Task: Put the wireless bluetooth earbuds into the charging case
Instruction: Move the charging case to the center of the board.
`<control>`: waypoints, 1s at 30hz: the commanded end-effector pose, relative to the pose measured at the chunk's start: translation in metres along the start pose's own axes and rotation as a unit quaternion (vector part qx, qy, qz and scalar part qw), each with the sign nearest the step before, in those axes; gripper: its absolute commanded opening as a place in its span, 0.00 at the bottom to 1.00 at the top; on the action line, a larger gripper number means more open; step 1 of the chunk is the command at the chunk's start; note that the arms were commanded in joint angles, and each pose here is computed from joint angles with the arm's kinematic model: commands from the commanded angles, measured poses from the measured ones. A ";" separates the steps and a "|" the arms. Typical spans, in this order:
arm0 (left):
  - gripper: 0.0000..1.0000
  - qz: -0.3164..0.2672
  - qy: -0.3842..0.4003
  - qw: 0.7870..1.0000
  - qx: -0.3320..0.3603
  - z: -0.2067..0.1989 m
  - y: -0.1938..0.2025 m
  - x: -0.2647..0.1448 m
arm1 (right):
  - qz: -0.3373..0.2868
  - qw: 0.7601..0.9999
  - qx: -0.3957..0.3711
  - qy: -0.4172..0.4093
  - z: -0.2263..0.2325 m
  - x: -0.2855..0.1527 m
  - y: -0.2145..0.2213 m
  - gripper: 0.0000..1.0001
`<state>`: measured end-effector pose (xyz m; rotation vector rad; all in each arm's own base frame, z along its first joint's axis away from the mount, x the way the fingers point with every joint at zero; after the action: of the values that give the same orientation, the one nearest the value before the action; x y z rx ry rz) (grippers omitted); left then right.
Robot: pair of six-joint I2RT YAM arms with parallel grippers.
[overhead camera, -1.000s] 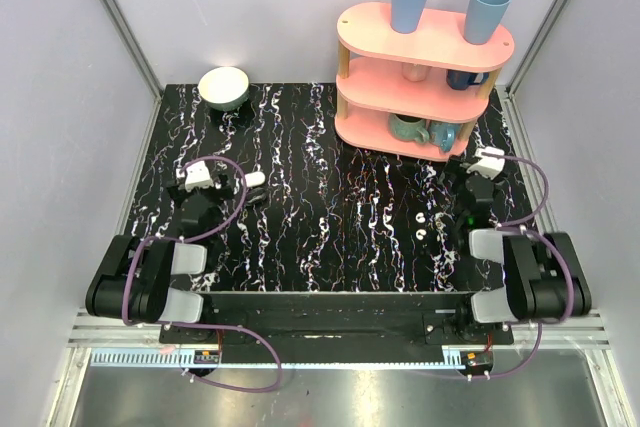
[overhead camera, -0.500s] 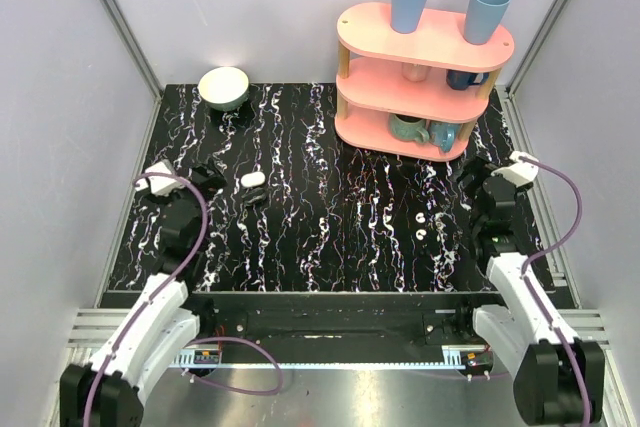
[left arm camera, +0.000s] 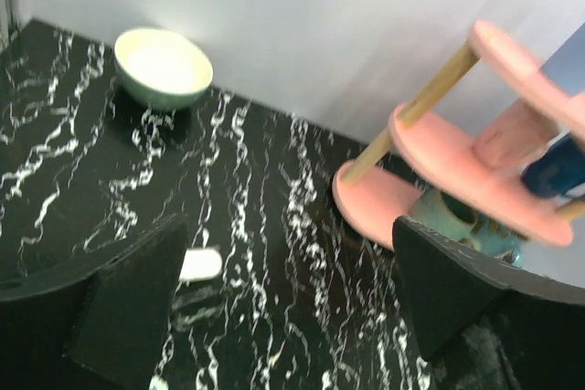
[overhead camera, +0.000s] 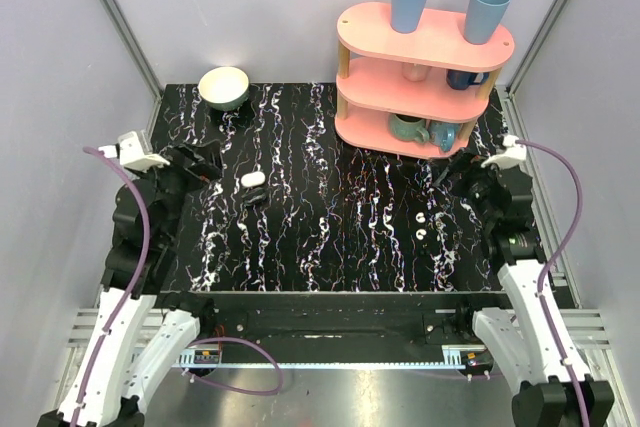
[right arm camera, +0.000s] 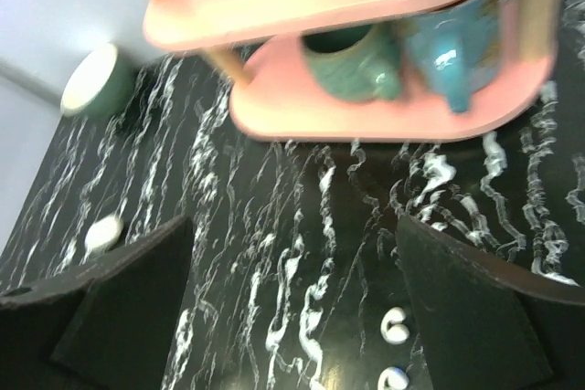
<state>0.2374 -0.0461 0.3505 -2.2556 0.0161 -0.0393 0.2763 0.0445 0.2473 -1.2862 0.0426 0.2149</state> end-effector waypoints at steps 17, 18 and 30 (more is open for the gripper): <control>0.89 0.273 -0.179 0.945 0.005 0.113 0.195 0.049 | 0.160 0.962 0.035 -0.219 0.062 0.000 0.027 1.00; 0.89 0.283 -0.189 0.940 0.006 0.118 0.203 0.053 | 0.159 0.963 0.036 -0.216 0.061 0.001 0.028 1.00; 0.89 0.289 -0.239 0.926 0.042 0.124 0.225 0.107 | 0.163 0.959 0.065 -0.224 0.065 0.001 0.032 1.00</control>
<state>0.3151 -0.0954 0.0783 -1.9934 0.5286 0.8865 0.2643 0.1103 0.2202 -1.0813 -0.0528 0.7787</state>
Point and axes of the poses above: each gripper's point midway between its finger pads, its own x axis out along the fingers, its own z axis along the line the jaws close on, y = z × x, the point moved 3 cm from there along -x, back along the fingers, and after that the axes turned 11 degrees about -x, right-handed, at the moved point
